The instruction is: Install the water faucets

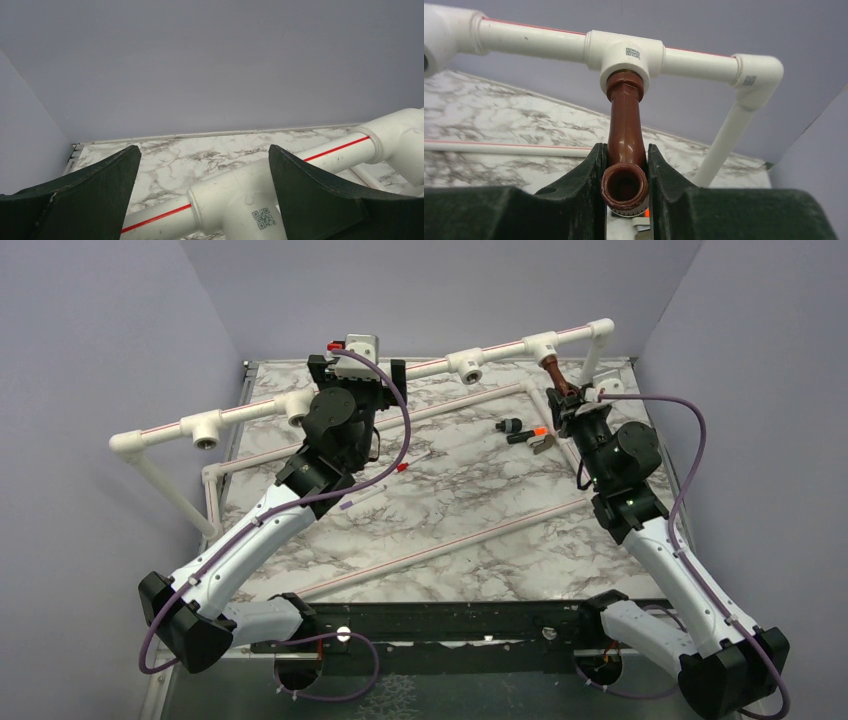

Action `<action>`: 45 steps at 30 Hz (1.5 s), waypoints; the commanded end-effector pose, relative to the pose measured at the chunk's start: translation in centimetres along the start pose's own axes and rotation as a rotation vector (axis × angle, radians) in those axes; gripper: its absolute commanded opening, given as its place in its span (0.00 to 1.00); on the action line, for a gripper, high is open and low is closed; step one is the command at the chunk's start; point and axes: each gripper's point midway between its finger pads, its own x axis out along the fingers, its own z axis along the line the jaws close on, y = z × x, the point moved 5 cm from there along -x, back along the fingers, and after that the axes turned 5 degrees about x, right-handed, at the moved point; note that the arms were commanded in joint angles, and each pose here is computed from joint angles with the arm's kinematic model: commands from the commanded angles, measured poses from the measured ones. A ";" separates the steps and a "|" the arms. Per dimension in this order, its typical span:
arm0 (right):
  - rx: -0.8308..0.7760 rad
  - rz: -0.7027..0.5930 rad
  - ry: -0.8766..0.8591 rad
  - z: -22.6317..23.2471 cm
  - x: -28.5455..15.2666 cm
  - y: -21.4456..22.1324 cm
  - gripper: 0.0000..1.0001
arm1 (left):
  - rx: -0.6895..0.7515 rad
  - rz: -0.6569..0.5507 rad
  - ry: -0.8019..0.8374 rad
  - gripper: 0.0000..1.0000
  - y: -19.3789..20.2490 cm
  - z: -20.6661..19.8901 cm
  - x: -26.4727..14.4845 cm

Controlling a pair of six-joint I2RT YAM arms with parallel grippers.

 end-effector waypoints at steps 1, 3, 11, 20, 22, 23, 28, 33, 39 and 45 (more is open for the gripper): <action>0.318 -0.113 -0.021 1.2 0.5 -1.8 0.01 | 0.159 0.171 -0.004 0.99 4.9 0.2 -0.3; 0.437 -0.134 -0.008 1.4 0.5 -2.3 0.01 | 0.160 0.172 -0.002 0.99 4.9 0.1 -0.3; 0.964 -0.235 0.058 1.3 0.6 -5.2 0.01 | 0.160 0.171 -0.004 0.99 4.9 0.2 -0.3; 1.477 -0.254 0.092 1.6 2.2 -5.0 0.01 | 0.157 0.168 -0.001 0.99 4.8 0.2 -0.4; 1.577 -0.277 0.091 1.5 2.4 -5.0 0.01 | 0.156 0.167 -0.003 0.99 4.7 0.2 -0.4; 1.616 -0.289 0.094 1.4 2.5 -5.1 0.01 | 0.156 0.168 -0.003 0.99 4.8 0.2 -0.3; 1.770 -0.302 0.094 1.2 3.3 -6.1 0.01 | 0.157 0.168 -0.002 0.99 4.8 0.2 -0.3; 1.817 -0.299 0.132 0.6 3.3 -7.7 0.01 | 0.159 0.169 -0.008 0.99 4.8 0.3 -0.3; 1.813 -0.229 0.190 0.8 2.8 -6.8 0.05 | 0.162 0.172 -0.003 0.99 5.0 0.1 -0.2; 1.777 -0.194 0.226 1.0 2.0 -5.0 0.44 | 0.163 0.175 -0.003 0.99 5.1 0.0 -0.2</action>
